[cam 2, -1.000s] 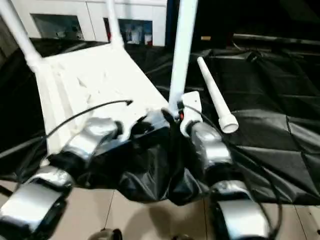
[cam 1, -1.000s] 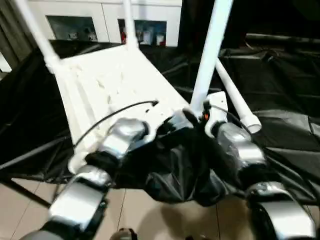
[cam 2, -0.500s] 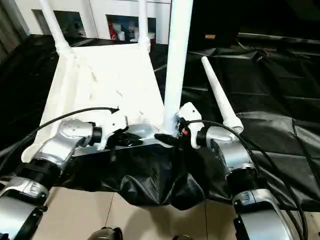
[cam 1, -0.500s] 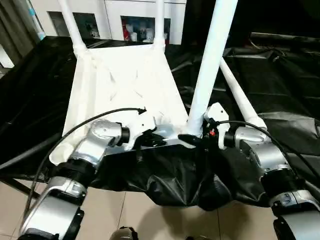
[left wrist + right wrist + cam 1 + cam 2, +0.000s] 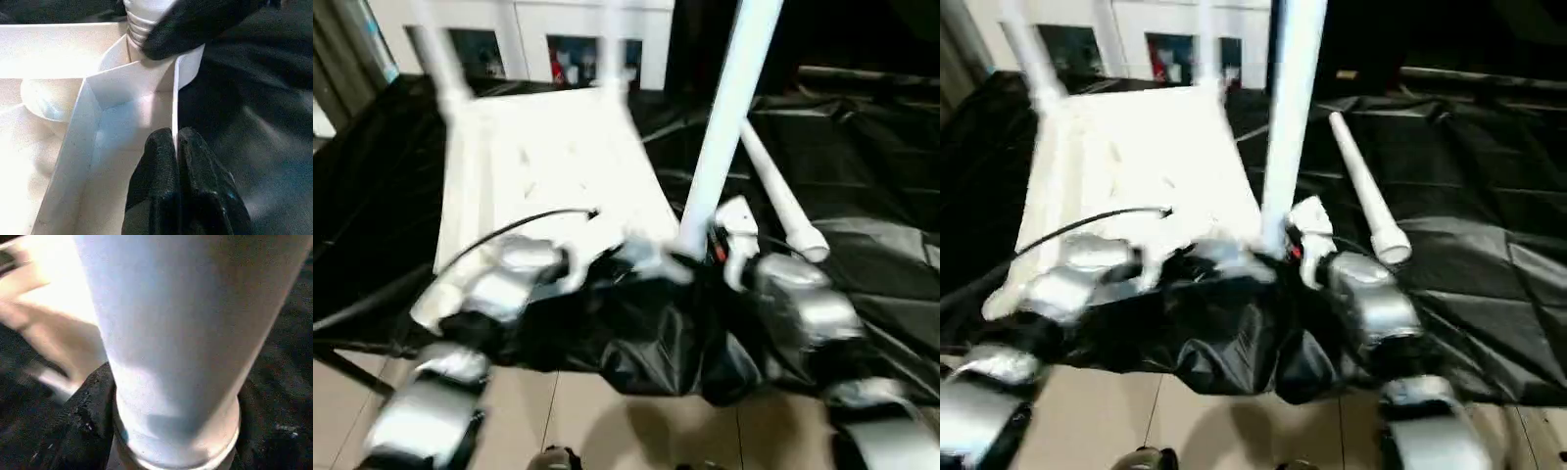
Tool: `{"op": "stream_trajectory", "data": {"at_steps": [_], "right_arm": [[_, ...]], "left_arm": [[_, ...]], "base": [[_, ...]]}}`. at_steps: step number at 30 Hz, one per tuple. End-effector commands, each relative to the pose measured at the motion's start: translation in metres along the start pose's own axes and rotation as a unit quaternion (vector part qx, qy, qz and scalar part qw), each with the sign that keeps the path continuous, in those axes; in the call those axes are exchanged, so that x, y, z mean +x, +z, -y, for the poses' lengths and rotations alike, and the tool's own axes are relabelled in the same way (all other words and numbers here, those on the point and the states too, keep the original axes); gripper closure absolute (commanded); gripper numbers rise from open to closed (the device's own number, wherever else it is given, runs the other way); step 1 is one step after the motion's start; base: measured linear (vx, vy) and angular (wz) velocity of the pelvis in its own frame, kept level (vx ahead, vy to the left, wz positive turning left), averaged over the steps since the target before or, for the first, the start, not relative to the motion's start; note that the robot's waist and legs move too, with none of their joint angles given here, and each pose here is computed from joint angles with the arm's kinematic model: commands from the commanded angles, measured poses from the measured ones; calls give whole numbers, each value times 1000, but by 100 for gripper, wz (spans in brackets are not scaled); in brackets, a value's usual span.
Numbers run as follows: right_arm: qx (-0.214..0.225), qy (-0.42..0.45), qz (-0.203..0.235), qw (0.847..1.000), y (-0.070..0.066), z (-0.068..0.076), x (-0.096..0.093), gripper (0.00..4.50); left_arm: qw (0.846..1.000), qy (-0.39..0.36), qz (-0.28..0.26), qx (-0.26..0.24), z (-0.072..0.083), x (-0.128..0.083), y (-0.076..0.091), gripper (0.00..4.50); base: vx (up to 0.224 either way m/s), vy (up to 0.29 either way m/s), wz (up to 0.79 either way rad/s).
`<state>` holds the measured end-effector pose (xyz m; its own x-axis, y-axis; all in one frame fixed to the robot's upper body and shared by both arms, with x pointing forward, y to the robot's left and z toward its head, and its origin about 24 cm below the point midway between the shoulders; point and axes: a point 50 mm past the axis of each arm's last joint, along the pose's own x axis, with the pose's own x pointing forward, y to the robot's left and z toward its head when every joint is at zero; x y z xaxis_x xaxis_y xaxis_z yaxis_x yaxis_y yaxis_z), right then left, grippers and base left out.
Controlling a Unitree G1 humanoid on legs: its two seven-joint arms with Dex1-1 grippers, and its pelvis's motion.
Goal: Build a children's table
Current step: Rotate leg to tighten
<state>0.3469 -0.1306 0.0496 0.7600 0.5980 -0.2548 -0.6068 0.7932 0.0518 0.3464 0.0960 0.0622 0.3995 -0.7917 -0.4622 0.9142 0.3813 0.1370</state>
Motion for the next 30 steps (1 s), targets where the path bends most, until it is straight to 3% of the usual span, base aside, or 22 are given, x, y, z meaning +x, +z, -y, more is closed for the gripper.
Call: {"op": "stream_trajectory", "data": {"at_steps": [1,6,10,11,13,16,21,24,25,26,27,30], "right_arm": [[36,-59,-40,997,-21,-3,6,177],[104,-156,-52,981,-35,-10,16,177],[107,-163,-40,980,-30,-20,26,177],[112,-156,-30,981,-26,-21,28,107],[114,-156,-22,981,-23,-20,28,107],[101,-184,-3,978,-16,-11,27,65],[106,-256,64,959,-1,17,7,65],[105,-266,72,955,0,22,0,65],[105,-266,72,955,0,22,0,58],[103,-269,73,955,-1,23,-3,58],[102,-273,72,954,-4,25,-9,56],[97,-265,65,957,-11,21,-17,56]], "left_arm": [[998,48,6,-37,1,13,2,450],[987,123,7,-102,3,38,17,450],[990,109,17,-88,12,52,32,450],[991,103,20,-80,13,53,34,450],[993,96,23,-70,13,53,35,450],[995,81,30,-56,14,53,36,450],[991,110,73,-33,9,54,49,450],[986,137,94,-24,4,54,58,450],[986,137,94,-24,4,54,58,422],[984,131,112,-46,3,53,63,422],[976,144,144,-73,-4,49,73,405],[969,190,152,-54,-18,36,78,386]], "base": [[0,0,0],[0,0,0],[0,0,0],[0,0,0],[0,0,0],[0,0,0],[0,0,0],[0,0,0],[0,0,0],[0,0,0],[0,0,0],[0,0,0]]}}
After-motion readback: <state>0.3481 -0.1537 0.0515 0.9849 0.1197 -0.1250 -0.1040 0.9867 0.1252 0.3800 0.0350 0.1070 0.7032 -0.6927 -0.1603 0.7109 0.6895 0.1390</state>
